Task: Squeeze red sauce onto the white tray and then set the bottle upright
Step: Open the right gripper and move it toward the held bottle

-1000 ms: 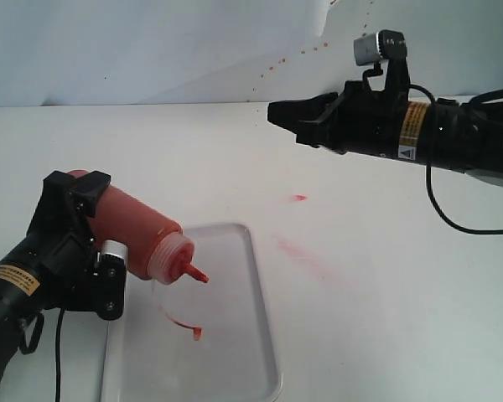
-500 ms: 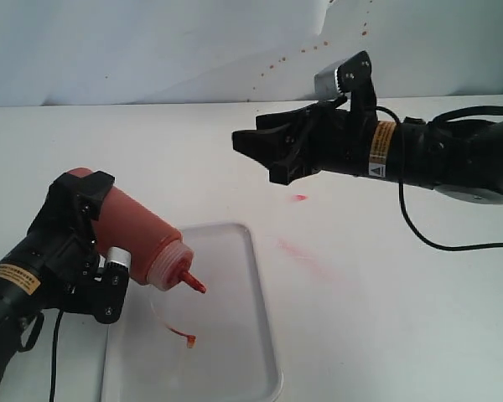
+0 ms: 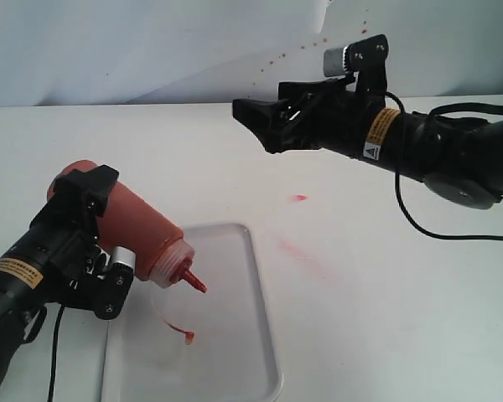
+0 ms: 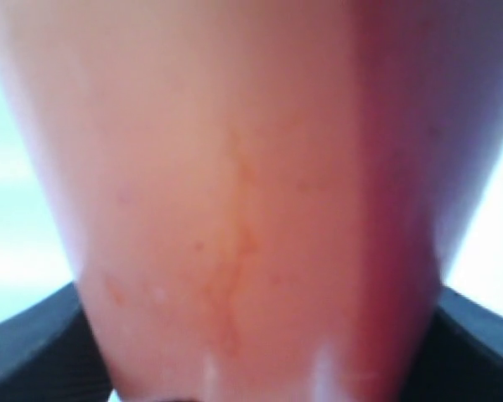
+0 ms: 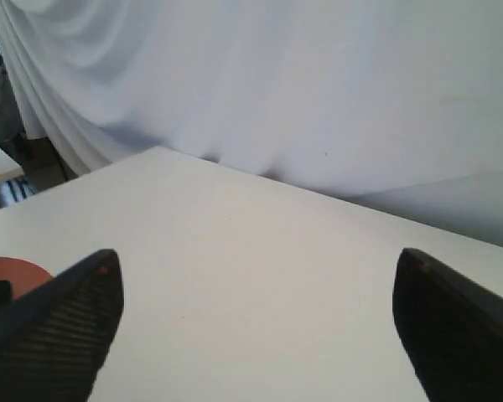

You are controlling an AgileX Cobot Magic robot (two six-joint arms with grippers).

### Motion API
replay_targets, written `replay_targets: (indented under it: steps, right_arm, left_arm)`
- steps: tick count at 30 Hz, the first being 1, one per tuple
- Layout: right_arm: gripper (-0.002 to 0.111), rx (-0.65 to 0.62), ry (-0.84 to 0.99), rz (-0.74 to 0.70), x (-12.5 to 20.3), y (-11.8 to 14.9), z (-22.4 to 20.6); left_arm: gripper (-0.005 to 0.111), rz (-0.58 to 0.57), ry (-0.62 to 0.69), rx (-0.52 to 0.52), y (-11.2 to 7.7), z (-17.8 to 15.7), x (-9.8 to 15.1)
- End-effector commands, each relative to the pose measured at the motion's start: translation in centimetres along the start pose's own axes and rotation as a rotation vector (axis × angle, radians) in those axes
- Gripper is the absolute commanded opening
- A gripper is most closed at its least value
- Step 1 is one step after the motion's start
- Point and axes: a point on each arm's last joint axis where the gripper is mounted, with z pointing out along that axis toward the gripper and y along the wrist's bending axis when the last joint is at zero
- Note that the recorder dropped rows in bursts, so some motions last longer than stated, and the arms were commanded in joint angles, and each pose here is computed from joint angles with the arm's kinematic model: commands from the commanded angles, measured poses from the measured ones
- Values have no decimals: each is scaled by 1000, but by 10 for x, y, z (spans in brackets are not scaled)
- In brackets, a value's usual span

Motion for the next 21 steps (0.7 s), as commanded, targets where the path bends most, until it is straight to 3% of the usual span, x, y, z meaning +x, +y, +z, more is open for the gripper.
replay_targets:
  steps: [1,5,8,11,14,21]
  right_arm:
    - [80,151,174,-44,-1,-16,7]
    - [80,205,296,-66,-9,-25,11]
    - [78,49,278,-94,-12,-11,14]
    - [68,-63,243,-61,-18,-1,16]
    - [59,-66,261,-43,-24,-2,19]
    - [59,-70,304,-85,-24,-3,18]
  left_arm:
    - [0,-13,31,-76,12,6,2]
    - [0,-6,38,-95,17,10,2]
    - [0,33,41,-99,18,11,2]
    - [0,46,42,-99,18,11,2]
    - [0,49,42,-98,18,11,2]
    - [0,49,42,-98,18,11,2]
